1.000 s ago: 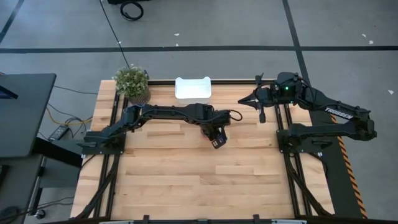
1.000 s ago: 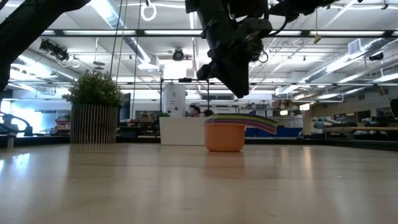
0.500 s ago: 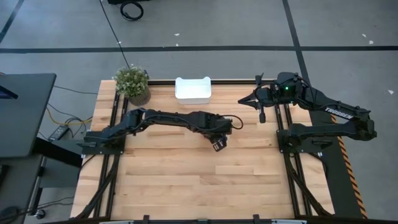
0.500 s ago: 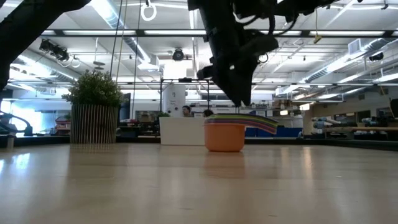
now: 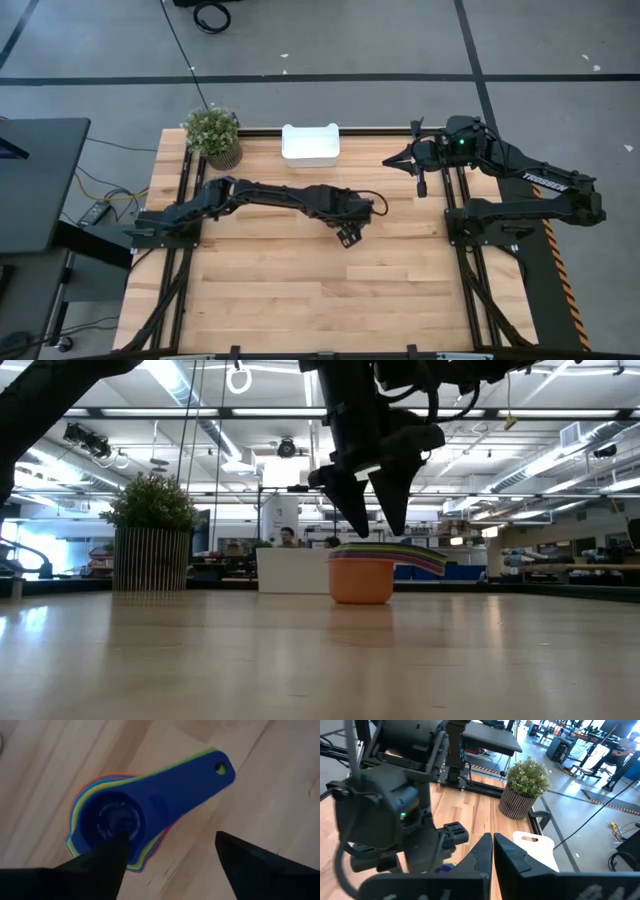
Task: Nest measuring cups in basket
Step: Put the nested measuring cups into the white bin
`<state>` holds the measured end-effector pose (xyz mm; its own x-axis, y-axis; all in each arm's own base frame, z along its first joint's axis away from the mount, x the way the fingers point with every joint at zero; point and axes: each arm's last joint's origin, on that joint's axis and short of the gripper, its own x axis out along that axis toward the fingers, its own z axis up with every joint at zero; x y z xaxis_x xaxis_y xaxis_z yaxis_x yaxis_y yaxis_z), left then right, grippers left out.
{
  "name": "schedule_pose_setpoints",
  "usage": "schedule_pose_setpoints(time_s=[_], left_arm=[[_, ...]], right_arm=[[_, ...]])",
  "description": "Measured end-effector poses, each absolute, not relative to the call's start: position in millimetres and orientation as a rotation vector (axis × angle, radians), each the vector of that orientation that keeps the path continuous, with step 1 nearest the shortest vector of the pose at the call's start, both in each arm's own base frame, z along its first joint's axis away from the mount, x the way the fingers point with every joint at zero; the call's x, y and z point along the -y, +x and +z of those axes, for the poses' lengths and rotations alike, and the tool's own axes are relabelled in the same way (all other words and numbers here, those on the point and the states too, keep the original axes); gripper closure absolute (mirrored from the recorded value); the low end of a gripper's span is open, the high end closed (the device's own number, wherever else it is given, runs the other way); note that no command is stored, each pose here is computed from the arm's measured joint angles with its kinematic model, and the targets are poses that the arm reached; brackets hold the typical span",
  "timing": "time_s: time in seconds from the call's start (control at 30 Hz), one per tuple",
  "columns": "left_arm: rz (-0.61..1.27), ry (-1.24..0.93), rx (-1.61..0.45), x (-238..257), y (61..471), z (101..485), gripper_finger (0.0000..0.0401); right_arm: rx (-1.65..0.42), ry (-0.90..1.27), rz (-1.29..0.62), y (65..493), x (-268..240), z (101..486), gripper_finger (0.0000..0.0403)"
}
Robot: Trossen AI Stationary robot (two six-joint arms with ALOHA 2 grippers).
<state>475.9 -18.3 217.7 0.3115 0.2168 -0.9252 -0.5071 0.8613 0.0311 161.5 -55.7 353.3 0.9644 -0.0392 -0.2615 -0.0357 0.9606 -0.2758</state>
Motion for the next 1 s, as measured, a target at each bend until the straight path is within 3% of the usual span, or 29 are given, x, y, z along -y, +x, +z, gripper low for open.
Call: schedule_pose_setpoints(time_s=[0.23,1.0], left_arm=[[0.484,-0.147,-1.167,30,474,218,0.0085],[0.510,-0.094,-1.190,32,470,217,0.0085]], right_arm=[[-0.267,-0.283,-0.002,162,56,353,0.0380],[-0.267,-0.283,-0.002,162,56,353,0.0380]])
